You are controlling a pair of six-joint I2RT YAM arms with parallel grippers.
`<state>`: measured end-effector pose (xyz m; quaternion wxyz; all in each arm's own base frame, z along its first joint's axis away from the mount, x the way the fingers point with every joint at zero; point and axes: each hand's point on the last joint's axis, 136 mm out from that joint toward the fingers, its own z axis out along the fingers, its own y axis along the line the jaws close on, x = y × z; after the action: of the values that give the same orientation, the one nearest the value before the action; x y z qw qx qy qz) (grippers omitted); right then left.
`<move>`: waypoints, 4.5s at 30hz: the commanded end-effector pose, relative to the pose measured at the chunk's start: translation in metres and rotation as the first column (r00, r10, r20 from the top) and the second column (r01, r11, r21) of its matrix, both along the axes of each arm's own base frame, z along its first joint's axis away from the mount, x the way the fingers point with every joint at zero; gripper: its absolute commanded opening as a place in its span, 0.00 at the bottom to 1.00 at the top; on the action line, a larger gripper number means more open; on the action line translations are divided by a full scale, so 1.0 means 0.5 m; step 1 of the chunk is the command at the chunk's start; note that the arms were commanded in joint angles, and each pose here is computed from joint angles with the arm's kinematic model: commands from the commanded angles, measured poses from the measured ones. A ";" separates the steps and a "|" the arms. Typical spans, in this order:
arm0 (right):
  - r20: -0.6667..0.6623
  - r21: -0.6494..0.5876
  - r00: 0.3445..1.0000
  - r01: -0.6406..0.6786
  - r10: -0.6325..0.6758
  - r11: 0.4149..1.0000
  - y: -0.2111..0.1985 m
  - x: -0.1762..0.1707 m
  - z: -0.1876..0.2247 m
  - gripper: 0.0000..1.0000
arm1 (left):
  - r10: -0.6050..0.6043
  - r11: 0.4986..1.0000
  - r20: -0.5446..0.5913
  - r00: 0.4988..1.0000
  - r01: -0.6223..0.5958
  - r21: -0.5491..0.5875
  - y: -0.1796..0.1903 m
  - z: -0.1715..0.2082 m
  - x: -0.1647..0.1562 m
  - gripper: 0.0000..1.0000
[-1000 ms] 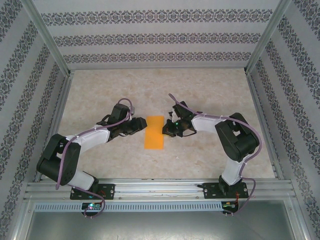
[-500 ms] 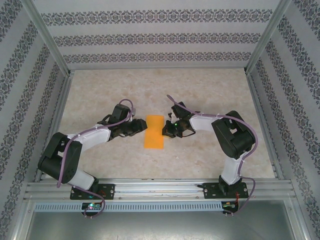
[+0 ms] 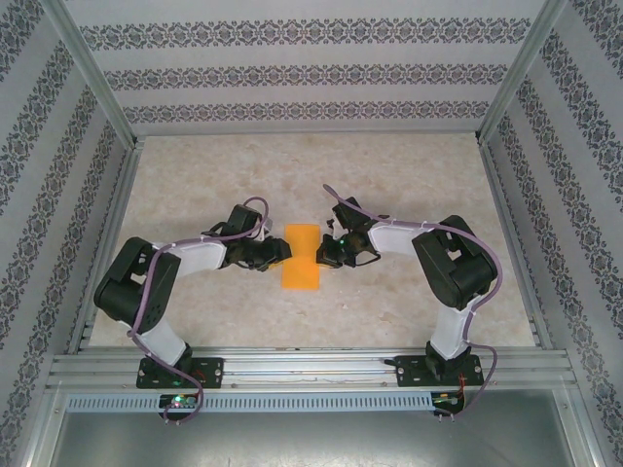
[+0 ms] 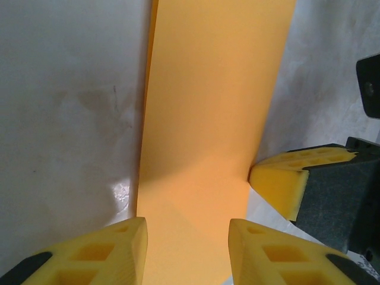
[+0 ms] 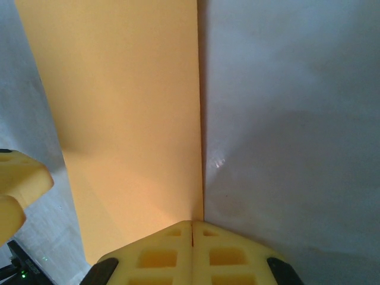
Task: Fold a paper plane with a square sheet of paper (fold left side to right side)
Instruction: Third fold the triangle at the center of the table.
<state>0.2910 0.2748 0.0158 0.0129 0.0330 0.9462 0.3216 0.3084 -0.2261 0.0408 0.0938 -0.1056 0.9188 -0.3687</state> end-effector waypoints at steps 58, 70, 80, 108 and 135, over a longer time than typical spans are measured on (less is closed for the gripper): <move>-0.038 -0.094 0.999 -0.029 0.026 0.995 -0.025 -0.026 -0.040 0.00 | -0.057 0.998 -0.011 0.998 0.058 0.015 -0.011 -0.012 0.029 0.40; -0.034 -0.096 0.999 -0.033 0.030 0.995 -0.025 -0.022 -0.040 0.00 | -0.069 0.997 0.006 0.998 0.069 -0.017 -0.021 -0.009 0.041 0.38; 0.040 -0.074 0.998 -0.037 0.040 0.997 -0.017 0.009 -0.004 0.09 | -0.045 0.999 -0.020 0.999 0.044 -0.024 -0.016 -0.011 0.029 0.10; 0.643 -0.516 0.532 -0.231 0.551 0.825 -0.024 -0.137 0.153 0.84 | -0.012 0.999 -0.238 0.971 0.003 -0.038 -0.029 0.009 -0.010 0.00; 0.529 -0.700 0.356 -0.330 0.770 0.634 0.138 -0.145 0.082 0.38 | -0.003 0.999 -0.247 0.969 -0.007 -0.042 -0.041 0.000 -0.004 0.00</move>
<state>0.2191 0.3378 0.0543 0.3277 -0.4523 0.8288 0.0346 0.3064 -0.2419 0.0411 -0.0107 -0.1488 0.9166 -0.3710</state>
